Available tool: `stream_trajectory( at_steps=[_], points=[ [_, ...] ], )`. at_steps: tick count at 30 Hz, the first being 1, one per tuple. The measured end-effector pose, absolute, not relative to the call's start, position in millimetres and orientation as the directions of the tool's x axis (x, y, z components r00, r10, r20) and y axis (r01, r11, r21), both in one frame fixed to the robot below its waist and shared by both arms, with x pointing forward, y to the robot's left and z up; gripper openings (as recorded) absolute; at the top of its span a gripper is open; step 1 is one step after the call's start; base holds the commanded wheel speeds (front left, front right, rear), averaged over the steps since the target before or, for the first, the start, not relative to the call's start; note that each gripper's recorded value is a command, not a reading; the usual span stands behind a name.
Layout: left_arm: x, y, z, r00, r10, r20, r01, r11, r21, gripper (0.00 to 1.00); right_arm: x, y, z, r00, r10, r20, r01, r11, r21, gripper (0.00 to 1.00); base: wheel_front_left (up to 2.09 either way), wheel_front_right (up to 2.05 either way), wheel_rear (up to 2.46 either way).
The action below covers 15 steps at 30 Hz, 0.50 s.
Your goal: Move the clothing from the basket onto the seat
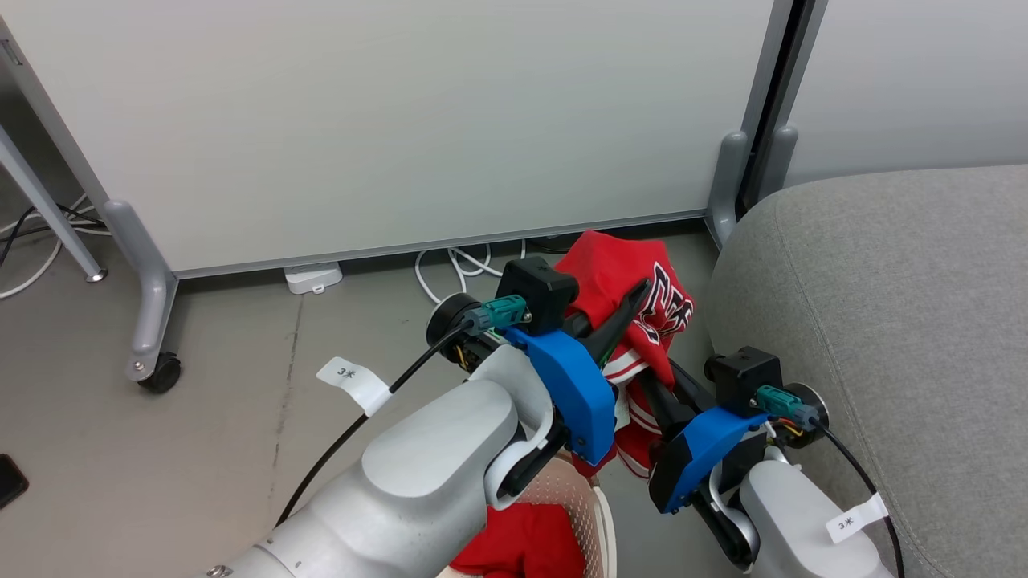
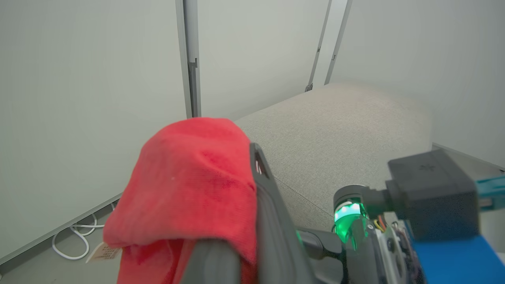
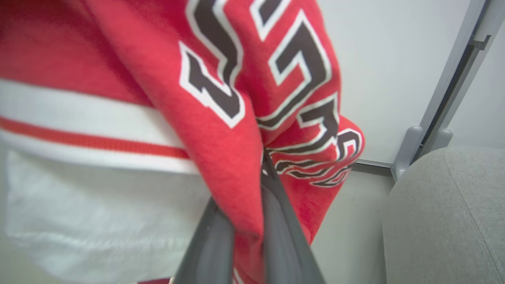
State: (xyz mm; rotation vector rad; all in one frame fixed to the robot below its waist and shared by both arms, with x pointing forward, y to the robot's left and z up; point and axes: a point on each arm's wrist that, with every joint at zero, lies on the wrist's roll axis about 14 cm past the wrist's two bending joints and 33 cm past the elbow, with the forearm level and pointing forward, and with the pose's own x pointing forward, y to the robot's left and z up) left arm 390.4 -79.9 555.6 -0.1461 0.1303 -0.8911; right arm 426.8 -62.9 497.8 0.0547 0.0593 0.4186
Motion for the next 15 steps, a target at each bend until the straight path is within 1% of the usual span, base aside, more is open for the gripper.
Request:
stream_trajectory(
  at_steps=[14, 15],
  points=[
    [393.9, -79.2, 549.5, 0.629, -0.774, -0.067, 0.756, 0.630, -0.179, 0.00, 426.6, -66.8, 503.7, 0.918, 0.396, -0.024, -0.393, 0.916, 0.077, 0.00, 0.00, 0.00, 0.00],
    [393.9, -79.2, 549.5, 0.629, -0.774, -0.067, 0.756, 0.630, -0.179, 0.23, 426.6, -66.8, 503.7, 0.918, 0.396, -0.024, -0.393, 0.916, 0.077, 0.00, 0.00, 0.00, 0.00]
  ],
)
